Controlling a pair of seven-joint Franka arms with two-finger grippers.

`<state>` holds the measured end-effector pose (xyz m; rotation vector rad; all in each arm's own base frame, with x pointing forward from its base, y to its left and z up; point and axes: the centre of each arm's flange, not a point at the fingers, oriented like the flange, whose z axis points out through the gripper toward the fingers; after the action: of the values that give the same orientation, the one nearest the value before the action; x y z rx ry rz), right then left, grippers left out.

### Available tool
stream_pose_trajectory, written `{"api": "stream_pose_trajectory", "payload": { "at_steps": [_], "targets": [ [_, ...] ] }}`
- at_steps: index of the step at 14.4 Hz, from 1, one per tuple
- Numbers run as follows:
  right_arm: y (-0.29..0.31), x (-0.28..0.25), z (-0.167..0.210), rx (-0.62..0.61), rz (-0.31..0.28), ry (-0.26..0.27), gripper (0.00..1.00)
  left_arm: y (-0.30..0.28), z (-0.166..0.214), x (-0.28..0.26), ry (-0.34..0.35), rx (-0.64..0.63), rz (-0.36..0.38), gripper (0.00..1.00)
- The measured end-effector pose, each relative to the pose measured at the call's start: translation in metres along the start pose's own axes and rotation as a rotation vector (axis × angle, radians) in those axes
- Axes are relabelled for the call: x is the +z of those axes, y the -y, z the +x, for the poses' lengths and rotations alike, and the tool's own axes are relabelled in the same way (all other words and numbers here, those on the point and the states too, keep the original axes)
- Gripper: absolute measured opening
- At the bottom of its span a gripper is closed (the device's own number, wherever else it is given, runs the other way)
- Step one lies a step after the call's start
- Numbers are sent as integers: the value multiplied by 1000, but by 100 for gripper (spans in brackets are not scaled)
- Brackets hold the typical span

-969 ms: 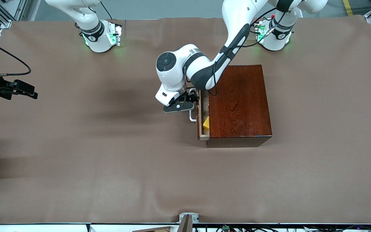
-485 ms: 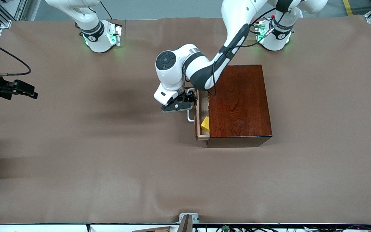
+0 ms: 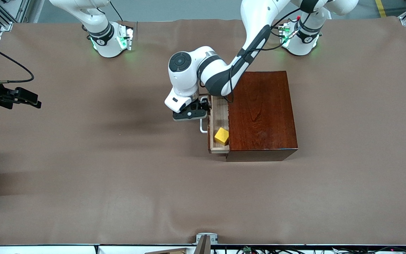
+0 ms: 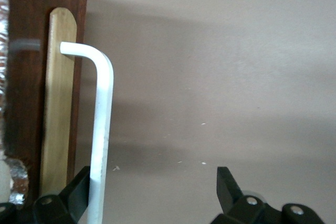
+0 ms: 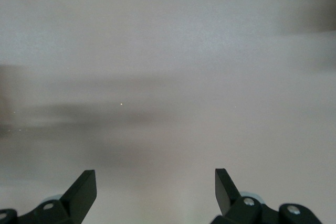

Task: Open drawer, take yellow block, close drawer
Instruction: 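Pull the drawer open by its handle with the left gripper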

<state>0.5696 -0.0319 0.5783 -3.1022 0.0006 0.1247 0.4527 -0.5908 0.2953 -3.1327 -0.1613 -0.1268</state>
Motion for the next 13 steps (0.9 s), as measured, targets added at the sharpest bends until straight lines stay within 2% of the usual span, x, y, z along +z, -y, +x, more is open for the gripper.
{"api": "stream_pose_trajectory", "payload": {
  "at_steps": [3, 11, 13],
  "targets": [
    [0, 0, 0, 0, 0, 2, 100, -5, -2, -2, -14, -2, -30, 100],
    [0, 0, 0, 0, 0, 3, 100, -8, -4, -1, -21, 3, -48, 100],
    [0, 0, 0, 0, 0, 3, 100, -15, -7, -4, -37, 10, -95, 100]
  ]
}}
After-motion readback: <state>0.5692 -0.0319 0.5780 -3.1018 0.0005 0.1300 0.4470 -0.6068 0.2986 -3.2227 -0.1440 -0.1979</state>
